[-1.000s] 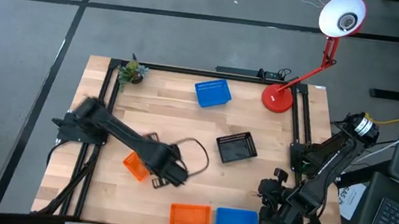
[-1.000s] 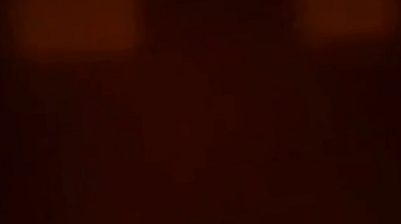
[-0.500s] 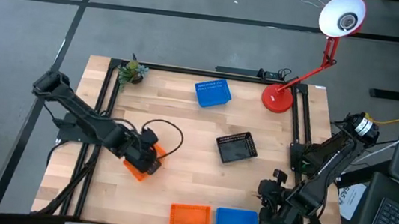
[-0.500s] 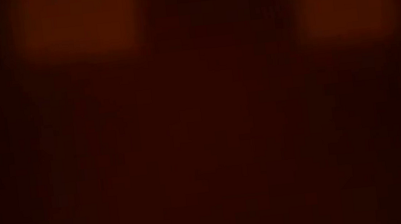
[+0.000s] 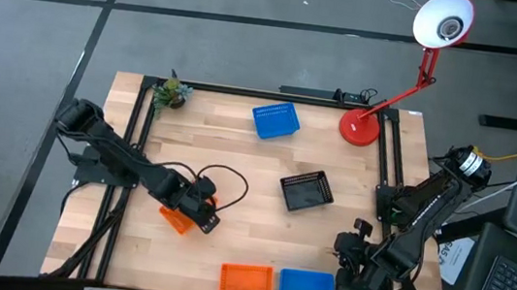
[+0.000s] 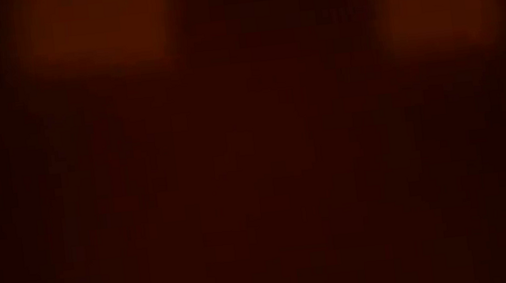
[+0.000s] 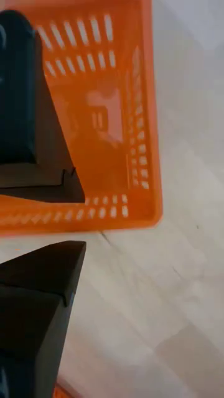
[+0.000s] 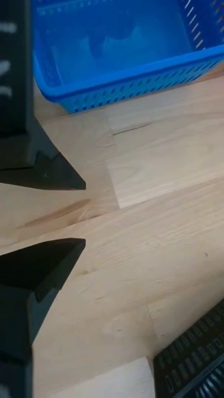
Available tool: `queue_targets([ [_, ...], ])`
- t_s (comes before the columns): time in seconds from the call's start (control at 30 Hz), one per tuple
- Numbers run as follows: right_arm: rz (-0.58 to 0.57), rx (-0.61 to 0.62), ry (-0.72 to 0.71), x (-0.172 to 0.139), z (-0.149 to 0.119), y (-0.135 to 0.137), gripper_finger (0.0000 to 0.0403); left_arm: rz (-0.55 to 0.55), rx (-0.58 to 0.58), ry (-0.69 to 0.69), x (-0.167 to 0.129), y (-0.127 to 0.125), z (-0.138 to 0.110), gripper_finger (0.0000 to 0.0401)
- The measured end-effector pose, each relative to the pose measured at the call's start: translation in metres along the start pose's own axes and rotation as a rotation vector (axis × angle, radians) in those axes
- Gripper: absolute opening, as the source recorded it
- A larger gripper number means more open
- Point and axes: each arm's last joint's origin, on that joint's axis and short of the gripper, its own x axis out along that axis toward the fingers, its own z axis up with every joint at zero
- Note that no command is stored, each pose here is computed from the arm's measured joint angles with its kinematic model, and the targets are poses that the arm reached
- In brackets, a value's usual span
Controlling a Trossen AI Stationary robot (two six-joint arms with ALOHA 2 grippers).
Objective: Stack baskets by color
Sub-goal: Stack the top orange bin on the bottom orange bin
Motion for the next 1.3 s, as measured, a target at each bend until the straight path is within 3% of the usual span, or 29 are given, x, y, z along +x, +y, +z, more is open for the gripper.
queue_targets([
  [0.3, -0.002, -0.001, 0.001, 0.0, 0.0, 0.0, 0.0135, -0.024, -0.005, 0.023, 0.002, -0.003, -0.001, 0.0101],
  [0.57, -0.002, -0.001, 0.0, 0.0, 0.0, 0.0, 0.0135, 0.053, 0.011, 0.116, 0.035, -0.003, -0.014, 0.0099],
  [0.7, -0.002, -0.001, 0.001, 0.0, 0.0, 0.0, 0.0135, -0.012, 0.009, 0.143, 0.034, -0.013, -0.012, 0.0048],
  [0.77, -0.003, -0.001, 0.0, 0.0, 0.0, 0.0, 0.0135, -0.061, 0.041, 0.141, 0.027, -0.026, -0.007, 0.0014],
  [0.87, -0.003, -0.001, 0.0, 0.0, 0.0, 0.0, 0.0135, -0.168, 0.1, 0.113, 0.006, -0.054, 0.005, 0.0004],
  [1.07, -0.003, 0.0, 0.0, 0.0, 0.0, 0.0, 0.0135, -0.384, 0.24, -0.116, -0.058, -0.116, 0.027, 0.0],
  [1.2, -0.003, -0.006, 0.001, 0.0, 0.0, 0.0, 0.0135, -0.43, 0.367, -0.205, -0.085, -0.15, 0.022, 0.0],
  [1.3, 0.002, -0.041, 0.01, 0.0, 0.0, 0.0, 0.0135, -0.425, 0.477, -0.215, -0.087, -0.177, 0.014, 0.0],
])
